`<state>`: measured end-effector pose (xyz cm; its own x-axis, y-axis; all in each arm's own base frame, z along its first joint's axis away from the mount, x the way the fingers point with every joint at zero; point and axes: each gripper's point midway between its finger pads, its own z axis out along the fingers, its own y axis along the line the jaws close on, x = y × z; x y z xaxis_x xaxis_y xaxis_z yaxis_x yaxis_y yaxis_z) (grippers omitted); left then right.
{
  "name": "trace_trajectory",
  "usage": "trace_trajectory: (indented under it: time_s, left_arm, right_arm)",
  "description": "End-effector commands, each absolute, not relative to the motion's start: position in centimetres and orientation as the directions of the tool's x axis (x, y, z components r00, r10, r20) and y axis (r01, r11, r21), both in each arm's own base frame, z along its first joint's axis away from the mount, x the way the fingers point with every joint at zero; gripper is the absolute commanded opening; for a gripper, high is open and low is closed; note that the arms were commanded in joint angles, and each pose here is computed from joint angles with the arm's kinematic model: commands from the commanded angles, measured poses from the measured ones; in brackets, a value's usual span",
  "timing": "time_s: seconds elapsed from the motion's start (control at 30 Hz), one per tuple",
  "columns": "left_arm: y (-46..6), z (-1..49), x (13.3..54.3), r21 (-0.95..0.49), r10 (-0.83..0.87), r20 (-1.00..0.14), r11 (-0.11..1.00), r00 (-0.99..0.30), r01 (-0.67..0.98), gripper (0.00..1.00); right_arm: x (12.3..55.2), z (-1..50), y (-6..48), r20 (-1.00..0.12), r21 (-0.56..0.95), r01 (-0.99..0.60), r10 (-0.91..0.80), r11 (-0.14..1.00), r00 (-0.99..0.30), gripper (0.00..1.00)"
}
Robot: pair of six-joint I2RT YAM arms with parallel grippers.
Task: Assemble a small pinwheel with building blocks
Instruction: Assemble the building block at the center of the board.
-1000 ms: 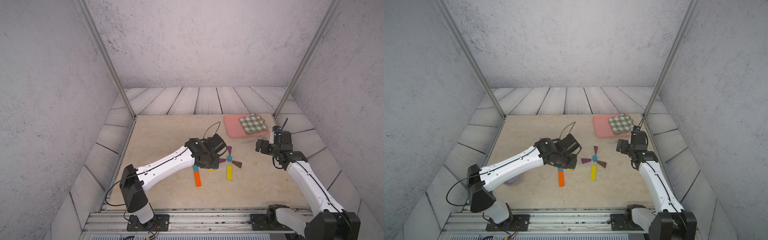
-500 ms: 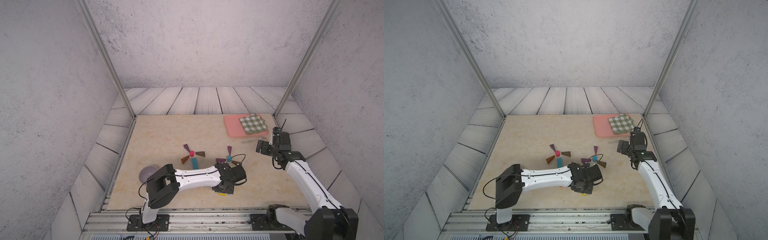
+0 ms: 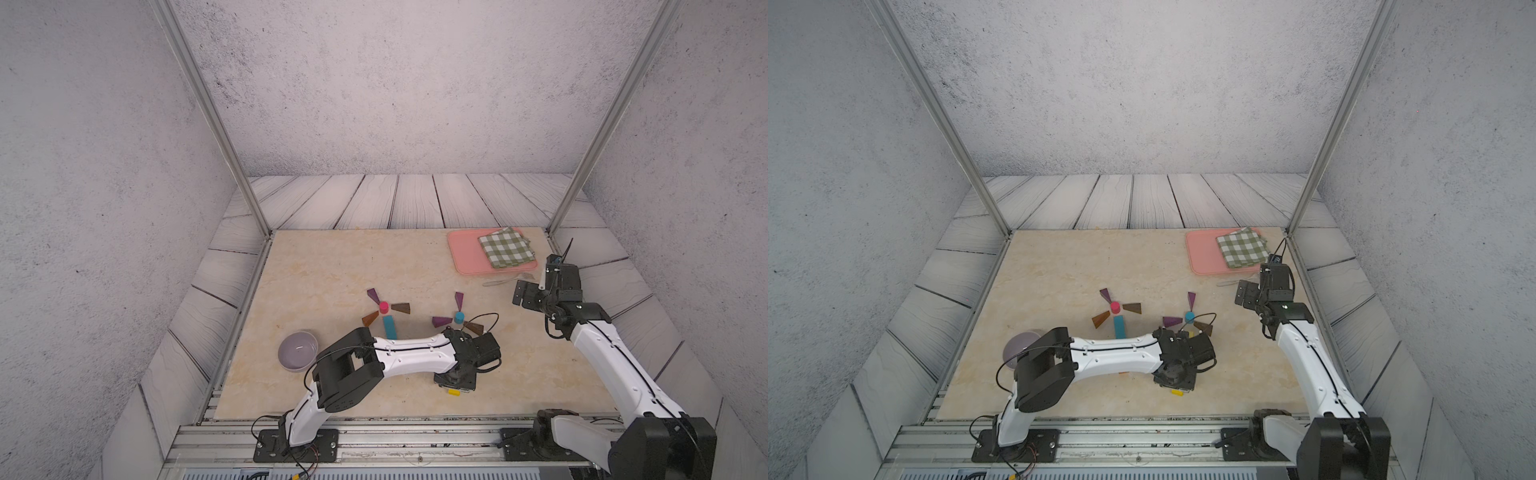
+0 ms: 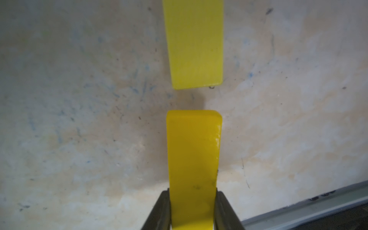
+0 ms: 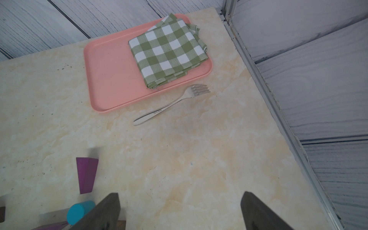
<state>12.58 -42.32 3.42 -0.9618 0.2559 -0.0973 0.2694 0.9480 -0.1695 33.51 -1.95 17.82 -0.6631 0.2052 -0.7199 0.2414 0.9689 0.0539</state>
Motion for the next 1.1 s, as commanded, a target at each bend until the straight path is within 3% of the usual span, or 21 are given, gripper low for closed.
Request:
trace_trajectory:
  time_s: [0.0, 1.07]
  left_arm:
    - [-42.4, 2.6, 12.3, -0.155, 0.251, -0.074, 0.953, -0.965, 0.26, 0.07]
    - [-41.9, 0.8, 13.4, -0.125, 0.187, -0.036, 0.974, -0.982, 0.19, 0.13]
  right_arm:
    - [33.2, 17.8, -2.4, -0.726, 0.053, 0.263, 0.218, 0.963, -0.652, 0.99]
    - [33.0, 18.1, -2.0, -0.735, 0.076, 0.245, 0.221, 0.966, -0.641, 0.99]
